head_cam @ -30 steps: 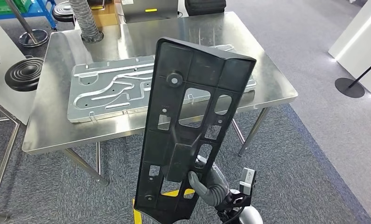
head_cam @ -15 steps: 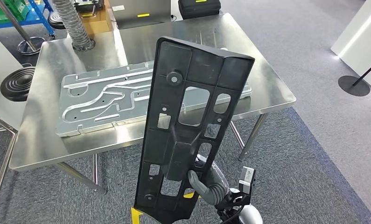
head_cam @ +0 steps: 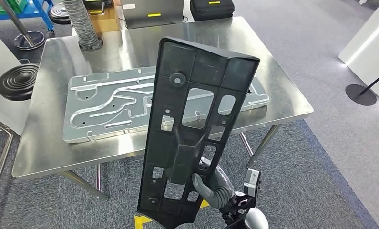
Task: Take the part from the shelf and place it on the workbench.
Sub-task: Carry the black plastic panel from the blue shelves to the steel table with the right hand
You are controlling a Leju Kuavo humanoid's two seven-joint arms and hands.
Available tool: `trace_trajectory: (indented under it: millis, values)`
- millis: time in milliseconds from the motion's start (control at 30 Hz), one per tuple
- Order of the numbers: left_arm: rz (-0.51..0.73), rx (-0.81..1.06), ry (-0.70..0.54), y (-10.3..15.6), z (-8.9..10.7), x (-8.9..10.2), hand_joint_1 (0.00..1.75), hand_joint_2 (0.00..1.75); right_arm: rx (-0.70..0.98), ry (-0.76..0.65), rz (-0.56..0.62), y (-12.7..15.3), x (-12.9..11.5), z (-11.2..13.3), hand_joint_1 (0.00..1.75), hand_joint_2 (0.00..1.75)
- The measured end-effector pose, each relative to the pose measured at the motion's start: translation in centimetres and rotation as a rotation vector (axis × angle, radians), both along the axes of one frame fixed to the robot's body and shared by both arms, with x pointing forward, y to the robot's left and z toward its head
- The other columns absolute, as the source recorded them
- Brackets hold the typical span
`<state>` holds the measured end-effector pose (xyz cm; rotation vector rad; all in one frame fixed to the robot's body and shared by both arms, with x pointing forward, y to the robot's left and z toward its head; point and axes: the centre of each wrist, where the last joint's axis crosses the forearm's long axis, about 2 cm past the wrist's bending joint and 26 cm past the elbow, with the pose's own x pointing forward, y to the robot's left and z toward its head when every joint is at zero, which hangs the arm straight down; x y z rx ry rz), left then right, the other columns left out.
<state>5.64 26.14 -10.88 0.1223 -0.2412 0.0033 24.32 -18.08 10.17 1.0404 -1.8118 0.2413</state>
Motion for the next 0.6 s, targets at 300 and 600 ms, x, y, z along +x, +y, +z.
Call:
trace_trajectory:
  millis: [300,600]
  values:
    - [0.000,-0.014,-0.019,-0.4,0.1,0.2,0.00,1.75,0.041,-0.080,0.024,-0.5,2.2,3.0,1.75,1.75]
    - [0.009,-0.010,-0.021,-0.5,0.0,0.1,0.00,1.75,0.092,-0.164,0.004,-2.6,6.6,8.1,1.75,1.75]
